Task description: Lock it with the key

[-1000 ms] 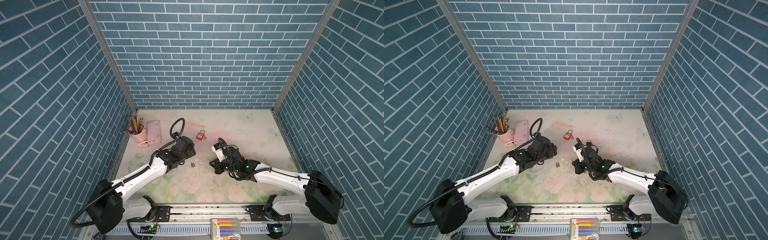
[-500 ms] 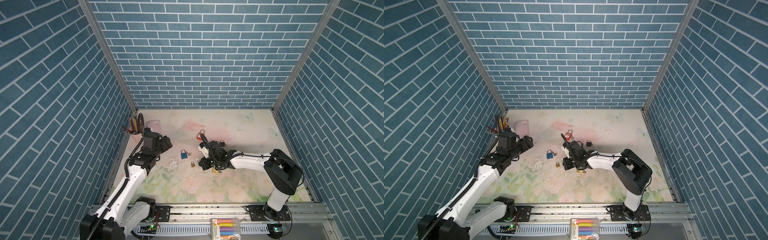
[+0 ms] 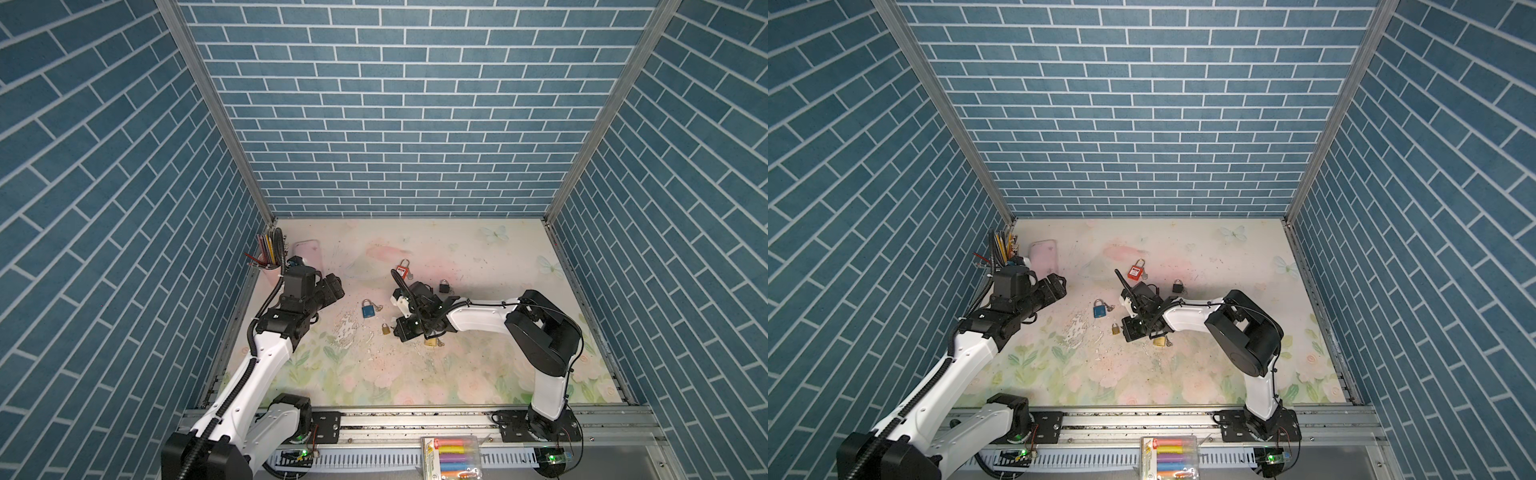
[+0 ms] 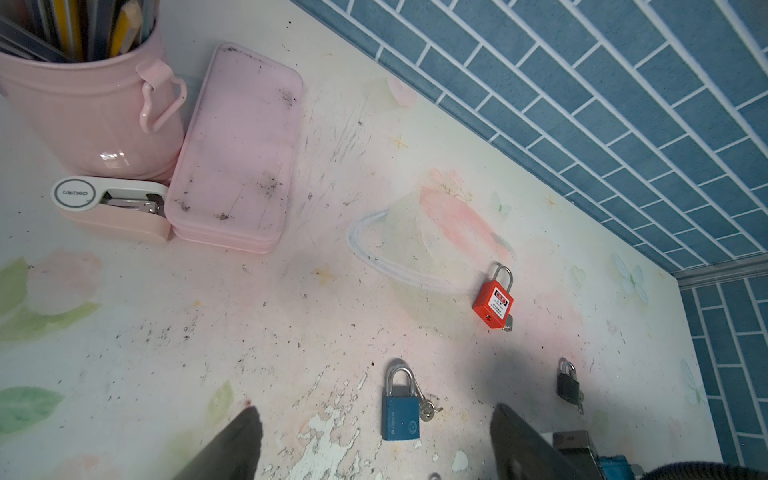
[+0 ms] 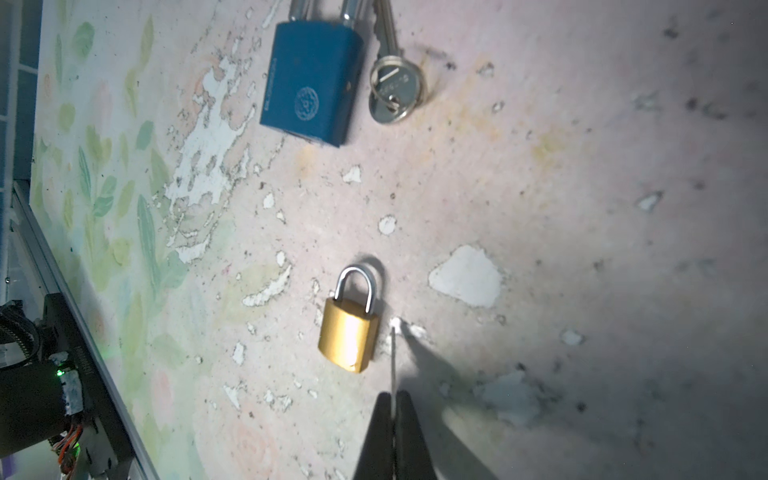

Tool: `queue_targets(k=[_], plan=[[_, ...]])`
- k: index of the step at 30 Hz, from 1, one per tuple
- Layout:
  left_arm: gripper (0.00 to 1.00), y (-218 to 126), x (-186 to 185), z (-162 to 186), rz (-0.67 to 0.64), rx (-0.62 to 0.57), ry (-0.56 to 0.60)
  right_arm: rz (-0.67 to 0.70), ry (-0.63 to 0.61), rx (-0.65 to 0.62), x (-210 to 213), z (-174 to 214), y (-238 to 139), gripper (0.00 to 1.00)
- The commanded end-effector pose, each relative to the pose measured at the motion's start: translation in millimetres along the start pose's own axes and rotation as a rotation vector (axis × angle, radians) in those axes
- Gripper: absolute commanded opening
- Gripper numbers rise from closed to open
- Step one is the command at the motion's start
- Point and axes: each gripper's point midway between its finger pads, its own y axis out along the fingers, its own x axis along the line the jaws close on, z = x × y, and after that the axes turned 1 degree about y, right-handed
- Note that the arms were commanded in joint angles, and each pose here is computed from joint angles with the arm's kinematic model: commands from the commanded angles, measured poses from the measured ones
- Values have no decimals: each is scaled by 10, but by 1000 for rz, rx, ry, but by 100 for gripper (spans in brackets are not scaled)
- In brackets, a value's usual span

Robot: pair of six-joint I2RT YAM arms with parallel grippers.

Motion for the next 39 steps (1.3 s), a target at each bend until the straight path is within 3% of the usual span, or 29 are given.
queue_targets(k=[1,23,26,32,36,39], plan=[[87,-15,22,-4,1,-13,-1,8,0,29,-20,11,50,0],[87,-13,-3,-26,5,-16,-1,38,-30,-2,20,-134,-54,23],[87,-58,-85,-98,33,-32,29,62,-65,-86,115,-390,-354,30],[87,-263,-319,-429,80,-140,175,122,-126,-359,257,-1053,-1409,46],[87,-443,-483,-610,84,-265,337,255,-132,-547,-13,-1294,-2207,54],[87,-567,-684,-607,108,-394,529,404,-65,-680,-484,-1295,-2783,60]])
